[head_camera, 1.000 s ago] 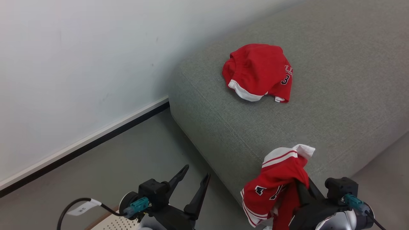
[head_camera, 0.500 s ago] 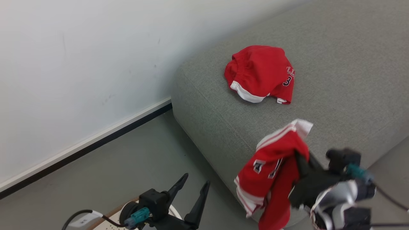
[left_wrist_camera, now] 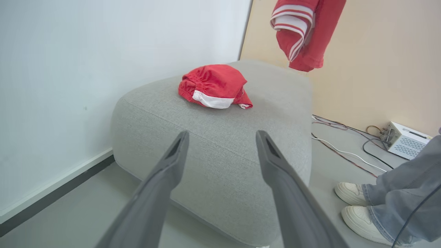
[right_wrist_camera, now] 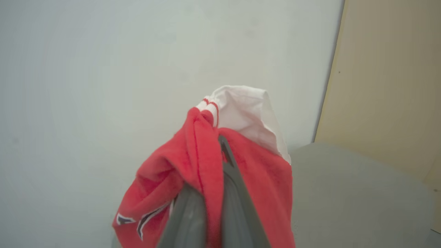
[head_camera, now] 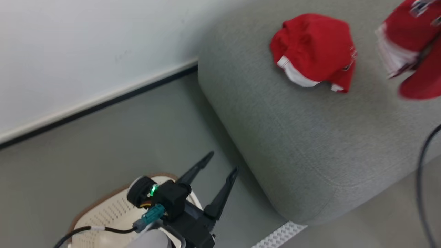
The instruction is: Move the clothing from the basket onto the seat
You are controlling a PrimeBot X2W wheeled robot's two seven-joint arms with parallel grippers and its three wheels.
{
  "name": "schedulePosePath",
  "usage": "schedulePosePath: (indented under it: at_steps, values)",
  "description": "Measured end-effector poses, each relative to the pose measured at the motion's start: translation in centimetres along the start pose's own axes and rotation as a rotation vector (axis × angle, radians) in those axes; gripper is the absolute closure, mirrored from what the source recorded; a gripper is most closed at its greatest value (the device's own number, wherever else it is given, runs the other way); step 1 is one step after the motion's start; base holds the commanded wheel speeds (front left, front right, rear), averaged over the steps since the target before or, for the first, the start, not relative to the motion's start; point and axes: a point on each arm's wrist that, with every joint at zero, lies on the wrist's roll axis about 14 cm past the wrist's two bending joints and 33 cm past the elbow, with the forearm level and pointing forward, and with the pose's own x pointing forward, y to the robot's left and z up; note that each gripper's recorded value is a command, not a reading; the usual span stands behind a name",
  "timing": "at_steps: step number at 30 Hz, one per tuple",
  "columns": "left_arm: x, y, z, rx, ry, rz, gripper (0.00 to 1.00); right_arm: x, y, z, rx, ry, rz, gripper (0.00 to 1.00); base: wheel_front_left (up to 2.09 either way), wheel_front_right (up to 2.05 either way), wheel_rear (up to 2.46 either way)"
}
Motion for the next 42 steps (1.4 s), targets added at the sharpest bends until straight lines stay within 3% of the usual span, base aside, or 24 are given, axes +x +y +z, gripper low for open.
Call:
schedulePosePath:
  at_steps: [5,11,18,22,25,26,27,28,32,42]
  values:
    - [0.2,2.8,0.3,-0.012,-0.05,0.02,0.0,5.7,-2.4,1.2,-0.014,-0.027,-0.093,1.0,0.0,0.0,0.0]
    - [-0.2,4.6,-1.4,-0.055,-0.044,0.03,0.0,9.7,-2.2,-2.7,-0.002,0.028,-0.145,1.0,0.0,0.0,0.0]
    - [-1.2,7.6,-5.1,-0.121,0.005,0.084,0.0,12.7,0.7,-12.9,0.033,0.176,-0.165,1.0,0.0,0.0,0.0]
    - [-2.1,9.0,-7.6,-0.149,0.047,0.116,0.0,11.6,3.7,-21.4,0.041,0.332,-0.138,1.0,0.0,0.0,0.0]
    - [-2.7,9.7,-8.7,-0.161,0.068,0.139,0.0,10.0,4.8,-26.3,-0.012,0.44,-0.118,0.98,0.0,0.0,0.0]
    - [-2.9,10.0,-8.8,-0.16,0.072,0.149,0.0,9.6,5.2,-27.4,-0.017,0.467,-0.111,0.71,0.0,0.0,0.0]
    - [-3.1,10.3,-8.9,-0.158,0.075,0.159,0.0,9.2,5.6,-28.4,-0.019,0.491,-0.105,0.06,0.0,0.0,0.0]
    - [-3.3,10.5,-8.9,-0.156,0.076,0.169,0.0,9.0,5.9,-29.1,-0.013,0.509,-0.105,0.0,0.0,0.0,0.0]
    - [-3.7,11.2,-8.4,-0.153,0.066,0.2,0.0,8.6,6.3,-29.5,0.049,0.506,-0.122,0.0,0.0,0.0,0.0]
    - [-4.9,10.6,-7.1,-0.112,0.089,0.266,0.0,7.4,3.9,-26.1,-0.067,0.498,-0.08,0.0,0.0,0.0,0.0]
